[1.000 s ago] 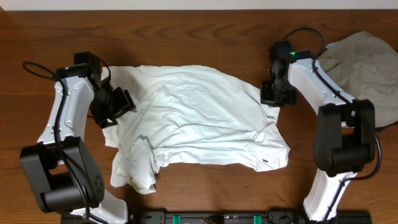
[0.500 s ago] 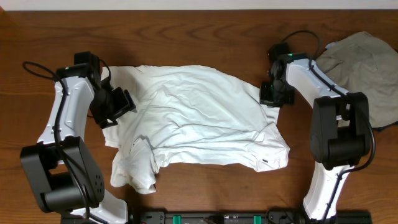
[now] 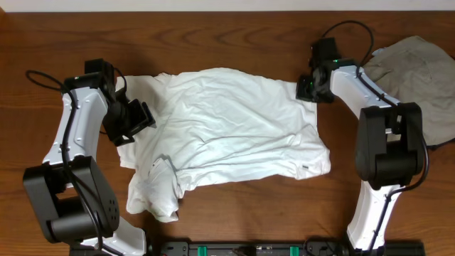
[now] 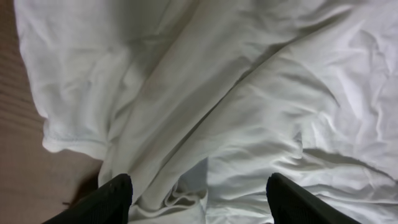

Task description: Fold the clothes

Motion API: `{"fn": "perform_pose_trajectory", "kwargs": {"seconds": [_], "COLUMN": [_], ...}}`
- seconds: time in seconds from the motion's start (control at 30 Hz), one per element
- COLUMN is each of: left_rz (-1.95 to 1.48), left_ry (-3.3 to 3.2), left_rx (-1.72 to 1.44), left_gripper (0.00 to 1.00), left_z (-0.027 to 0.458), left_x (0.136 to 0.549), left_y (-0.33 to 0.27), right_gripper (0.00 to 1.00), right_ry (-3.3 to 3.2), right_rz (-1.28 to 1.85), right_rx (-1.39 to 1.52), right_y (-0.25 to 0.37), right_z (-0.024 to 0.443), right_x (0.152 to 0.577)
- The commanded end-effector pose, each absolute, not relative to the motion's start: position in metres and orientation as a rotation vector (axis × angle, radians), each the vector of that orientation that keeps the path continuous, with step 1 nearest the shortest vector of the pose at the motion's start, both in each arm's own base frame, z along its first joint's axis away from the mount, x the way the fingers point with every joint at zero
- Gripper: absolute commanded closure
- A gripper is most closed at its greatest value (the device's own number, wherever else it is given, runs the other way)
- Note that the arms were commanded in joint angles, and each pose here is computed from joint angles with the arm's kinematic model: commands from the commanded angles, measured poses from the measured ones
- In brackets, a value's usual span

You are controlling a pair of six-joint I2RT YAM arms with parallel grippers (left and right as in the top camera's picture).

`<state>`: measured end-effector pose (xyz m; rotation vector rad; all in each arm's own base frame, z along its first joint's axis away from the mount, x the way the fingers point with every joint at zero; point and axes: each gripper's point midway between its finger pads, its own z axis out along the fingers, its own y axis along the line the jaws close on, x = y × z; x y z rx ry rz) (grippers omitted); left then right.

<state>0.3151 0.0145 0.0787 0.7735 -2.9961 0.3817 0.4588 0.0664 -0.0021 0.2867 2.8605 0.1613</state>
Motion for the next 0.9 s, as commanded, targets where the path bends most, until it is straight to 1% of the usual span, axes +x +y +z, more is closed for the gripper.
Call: {"fn": "perform_pose_trajectory", "kwargs": {"seconds": [0.0,0.07,0.17,0.27,0.4,0.63,0.77,0.87], "left_rz": [0.395,0.418,0.552,0.632,0.647,0.645,0.638,0.635], "left_ry": [-3.021,-3.054,-3.081,-3.11,-3.146,-3.141,-3.134,-3.131], "left_rx": [0.767,0.767,0.755,0.74,0.688,0.587,0.579,0.58], "left_gripper": [0.29,0.29,0.29,0.29,0.29,0.29,0.29,0.29], "left_z": [0.077,0.077,0.082,0.085,0.079,0.046,0.021,0.013], "left_x": [0.322,0.33,0.344,0.355,0.367,0.382,0.391,0.393], "left_y": [0.014,0.014,0.004,-0.002,-0.012,-0.034,-0.035,-0.035], "right_gripper": [0.99,0.99,0.99,0.99,0.99,0.99,0.99,0.99], "right_ry": [2.945,2.939,2.925,2.908,2.873,2.844,2.846,2.853], "right_rz": [0.048,0.045,0.04,0.035,0.035,0.055,0.05,0.04], "right_rx": [0.397,0.436,0.511,0.569,0.622,0.578,0.577,0.579], "right_y": [0.033,0.022,0.0,-0.018,-0.039,-0.048,-0.048,-0.049], "right_z": [-0.063,-0.074,-0.085,-0.086,-0.081,-0.067,-0.062,-0.062], "right_x": [0.445,0.448,0.45,0.452,0.459,0.476,0.478,0.477]}}
